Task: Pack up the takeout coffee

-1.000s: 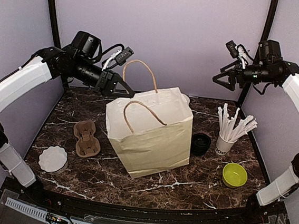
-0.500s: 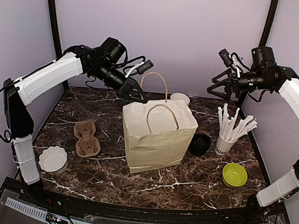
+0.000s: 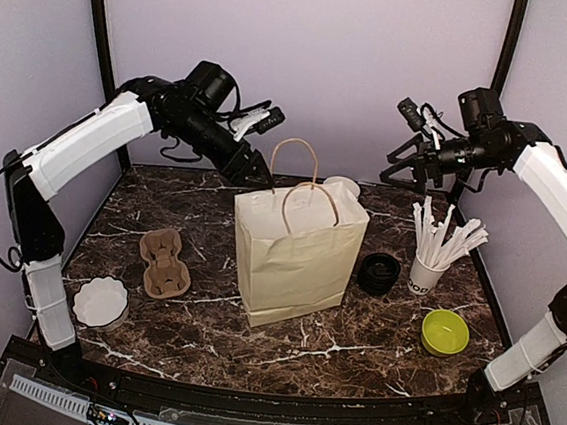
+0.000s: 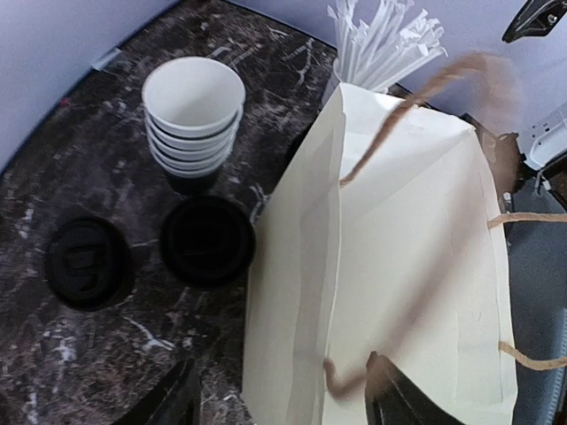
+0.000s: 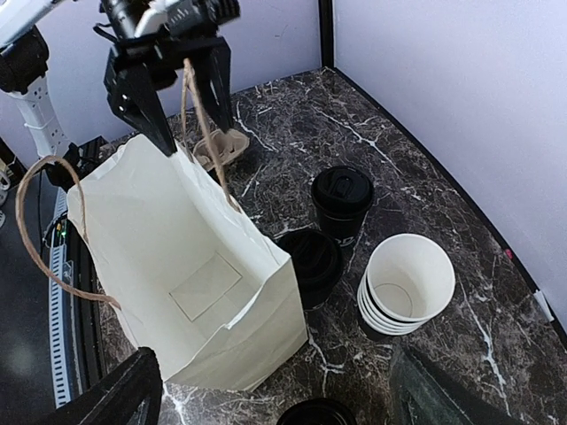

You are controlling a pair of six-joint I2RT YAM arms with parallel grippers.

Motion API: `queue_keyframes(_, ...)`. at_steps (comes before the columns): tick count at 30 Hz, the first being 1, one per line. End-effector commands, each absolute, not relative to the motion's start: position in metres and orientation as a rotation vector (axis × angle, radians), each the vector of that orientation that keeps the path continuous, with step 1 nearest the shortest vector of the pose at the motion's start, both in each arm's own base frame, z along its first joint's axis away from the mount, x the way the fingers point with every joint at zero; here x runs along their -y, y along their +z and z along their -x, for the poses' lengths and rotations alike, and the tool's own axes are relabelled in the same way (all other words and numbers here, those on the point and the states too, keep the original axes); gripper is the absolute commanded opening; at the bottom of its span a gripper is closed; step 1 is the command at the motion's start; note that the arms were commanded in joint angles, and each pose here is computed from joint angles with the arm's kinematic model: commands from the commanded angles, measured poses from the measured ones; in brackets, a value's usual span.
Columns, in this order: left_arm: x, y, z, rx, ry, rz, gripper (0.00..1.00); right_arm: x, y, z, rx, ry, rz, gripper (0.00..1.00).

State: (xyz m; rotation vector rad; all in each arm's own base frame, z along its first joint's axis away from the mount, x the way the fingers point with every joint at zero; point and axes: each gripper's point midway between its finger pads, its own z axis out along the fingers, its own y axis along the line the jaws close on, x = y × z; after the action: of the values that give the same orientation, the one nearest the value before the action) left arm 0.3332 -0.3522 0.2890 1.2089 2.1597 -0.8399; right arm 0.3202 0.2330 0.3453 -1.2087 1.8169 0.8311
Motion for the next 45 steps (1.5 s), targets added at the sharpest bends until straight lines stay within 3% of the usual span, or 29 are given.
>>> queue_keyframes(1,0.291,0.368,-0.308,-2.029,-0.555,-1.073,0.68,-0.237,0.356,-0.317,-1.774,0.844,1.236,0.90)
queue_keyframes(5,0.222,0.347,-0.308,-2.218,-0.264,-0.772,0.76,-0.237,0.351,-0.318,-1.781,0.832,1.246,0.89)
queue_keyframes(8,0.173,0.293,-0.299,-2.467,-0.059,-0.562,0.70,-0.237,0.347,-0.322,-1.793,0.814,1.250,0.89)
queue_keyframes(12,0.149,0.216,-0.273,-2.713,-0.005,-0.350,0.58,-0.238,0.344,-0.323,-1.792,0.815,1.258,0.88)
queue_keyframes(18,0.122,0.145,-0.288,-2.792,-0.038,-0.016,0.55,-0.242,0.337,-0.323,-1.801,0.854,1.266,0.85)
queue_keyframes(19,0.116,0.138,-0.293,-2.795,-0.044,0.018,0.50,-0.242,0.335,-0.322,-1.804,0.856,1.267,0.84)
queue_keyframes(24,0.114,0.122,-0.337,-2.759,-0.068,0.039,0.23,-0.242,0.329,-0.320,-1.815,0.862,1.277,0.79)
queue_keyframes(34,0.104,0.081,-0.399,-2.802,0.064,0.015,0.01,-0.236,0.326,-0.323,-1.836,0.790,1.274,0.78)
queue_keyframes(39,0.111,0.068,-0.417,-2.814,0.048,-0.039,0.00,-0.231,0.322,-0.323,-1.854,0.749,1.273,0.78)
queue_keyframes(45,0.152,0.063,-0.434,-2.791,-0.226,-0.122,0.01,-0.230,0.313,-0.327,-1.880,0.737,1.271,0.78)
